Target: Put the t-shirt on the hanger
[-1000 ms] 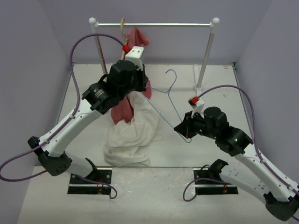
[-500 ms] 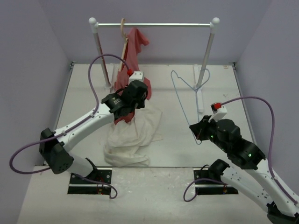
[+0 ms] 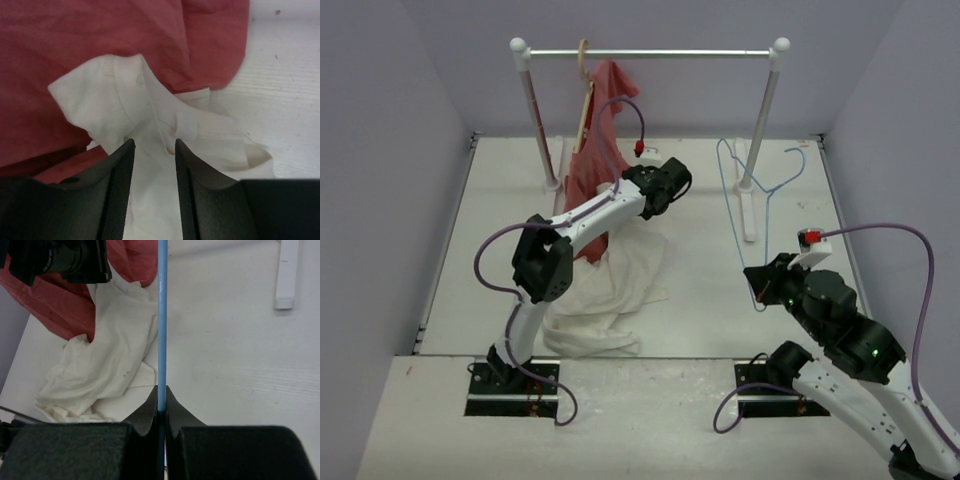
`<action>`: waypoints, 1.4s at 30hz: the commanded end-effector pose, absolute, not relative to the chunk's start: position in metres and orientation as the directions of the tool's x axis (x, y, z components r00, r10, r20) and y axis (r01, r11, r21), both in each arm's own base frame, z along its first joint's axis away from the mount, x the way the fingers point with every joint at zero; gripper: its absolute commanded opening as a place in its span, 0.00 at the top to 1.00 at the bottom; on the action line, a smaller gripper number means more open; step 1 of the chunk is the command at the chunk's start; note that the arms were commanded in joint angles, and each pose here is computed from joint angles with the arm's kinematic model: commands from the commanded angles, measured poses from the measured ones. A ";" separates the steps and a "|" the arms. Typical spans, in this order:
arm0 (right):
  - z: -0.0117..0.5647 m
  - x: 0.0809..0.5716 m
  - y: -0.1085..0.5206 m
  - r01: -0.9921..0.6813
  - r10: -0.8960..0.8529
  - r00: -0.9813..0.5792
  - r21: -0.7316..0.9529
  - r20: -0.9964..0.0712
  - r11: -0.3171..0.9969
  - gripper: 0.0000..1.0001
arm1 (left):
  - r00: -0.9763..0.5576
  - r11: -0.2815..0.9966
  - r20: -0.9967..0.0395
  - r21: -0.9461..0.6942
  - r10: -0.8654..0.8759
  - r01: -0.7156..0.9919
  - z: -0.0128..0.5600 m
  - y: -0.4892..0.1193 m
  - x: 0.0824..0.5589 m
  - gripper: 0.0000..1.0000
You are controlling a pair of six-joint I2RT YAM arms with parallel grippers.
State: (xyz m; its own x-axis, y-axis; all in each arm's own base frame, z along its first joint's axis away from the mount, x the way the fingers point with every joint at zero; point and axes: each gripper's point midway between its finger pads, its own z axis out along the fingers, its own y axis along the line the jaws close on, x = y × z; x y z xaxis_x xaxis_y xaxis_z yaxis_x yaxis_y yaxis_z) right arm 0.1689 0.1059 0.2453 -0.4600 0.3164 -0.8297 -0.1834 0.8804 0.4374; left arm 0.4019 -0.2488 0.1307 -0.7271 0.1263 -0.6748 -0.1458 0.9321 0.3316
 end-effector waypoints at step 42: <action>0.253 0.177 0.131 -0.338 0.208 -0.432 0.372 -0.877 0.865 1.00 | -0.674 0.900 -0.733 0.349 0.088 -0.262 0.143 -0.205 0.432 1.00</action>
State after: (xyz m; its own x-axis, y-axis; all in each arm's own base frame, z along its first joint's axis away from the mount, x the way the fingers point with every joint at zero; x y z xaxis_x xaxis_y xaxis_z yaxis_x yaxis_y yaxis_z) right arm 0.1716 0.1243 0.2444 -0.4641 0.2008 -0.8627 -0.3084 0.8764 0.3698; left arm 0.4242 -0.2118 0.1061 -0.7447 0.1426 -0.6520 -0.1913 0.8903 0.4133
